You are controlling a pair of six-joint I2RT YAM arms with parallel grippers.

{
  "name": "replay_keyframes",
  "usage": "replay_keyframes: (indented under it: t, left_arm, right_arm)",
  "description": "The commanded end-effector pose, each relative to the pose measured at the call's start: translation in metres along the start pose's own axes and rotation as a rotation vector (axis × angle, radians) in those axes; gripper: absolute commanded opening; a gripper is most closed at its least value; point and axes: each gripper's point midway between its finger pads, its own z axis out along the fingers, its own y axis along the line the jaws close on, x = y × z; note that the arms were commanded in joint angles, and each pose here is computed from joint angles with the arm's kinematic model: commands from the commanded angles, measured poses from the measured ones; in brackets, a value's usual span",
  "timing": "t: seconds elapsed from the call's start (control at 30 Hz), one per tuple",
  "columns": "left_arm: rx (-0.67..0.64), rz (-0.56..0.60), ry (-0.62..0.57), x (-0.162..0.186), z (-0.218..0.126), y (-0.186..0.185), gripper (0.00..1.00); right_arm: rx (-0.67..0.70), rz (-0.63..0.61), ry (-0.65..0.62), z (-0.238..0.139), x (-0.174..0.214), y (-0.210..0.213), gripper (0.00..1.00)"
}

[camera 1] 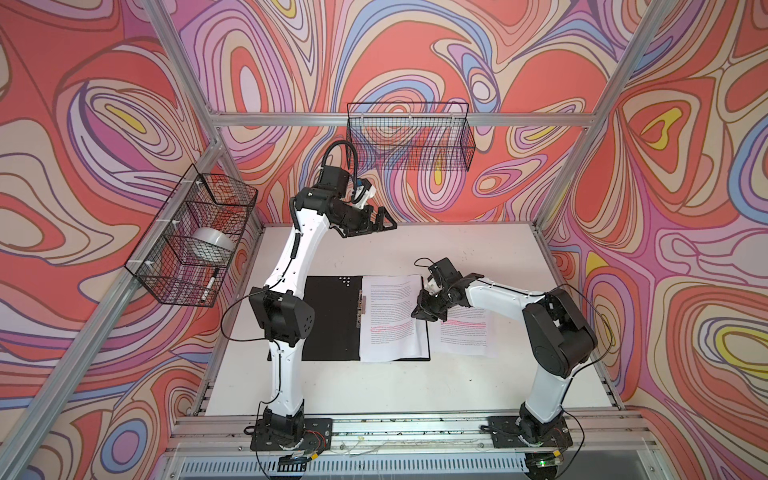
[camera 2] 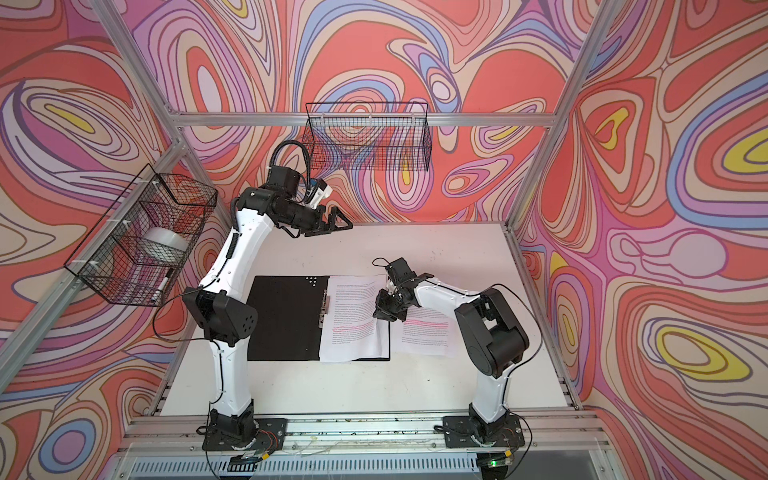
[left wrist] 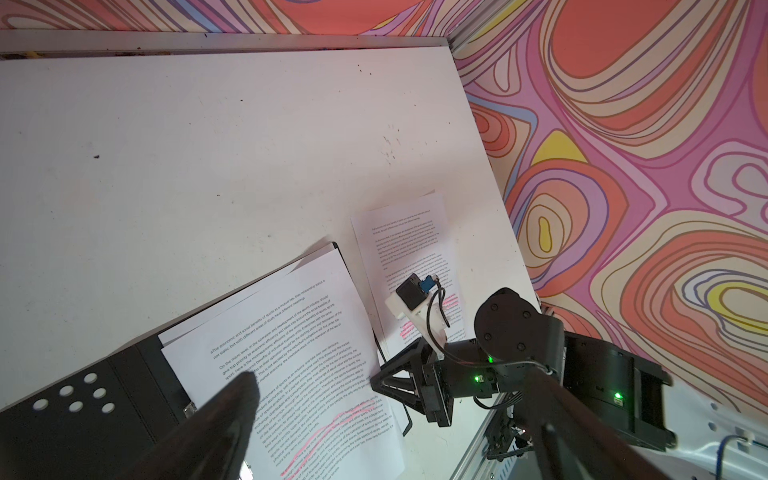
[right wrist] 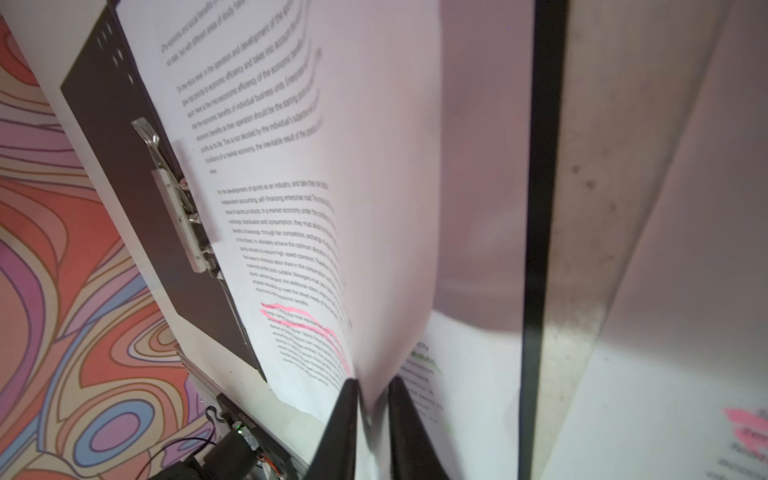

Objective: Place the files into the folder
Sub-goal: 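Carry the sheet over the folder and lower it with the right gripper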

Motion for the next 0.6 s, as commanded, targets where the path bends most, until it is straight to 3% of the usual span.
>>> replay_keyframes:
  t: [0.0, 0.27, 0.57]
  left_arm:
    - [0.022, -0.001, -0.017, -0.001, -0.012, -0.009, 0.99]
    - [0.017, 0.005, -0.018, -0.001, -0.013, -0.008, 1.0]
    - [-0.001, 0.025, -0.02, 0.0, -0.017, -0.008, 1.0]
  right_arm:
    - [0.035, -0.028, -0.018, -0.003, -0.002, 0.002, 0.27]
    - [0.052, -0.059, -0.067, -0.023, -0.002, 0.014, 0.36]
    - [0.107, -0.074, -0.085, -0.04, 0.008, 0.006, 0.35]
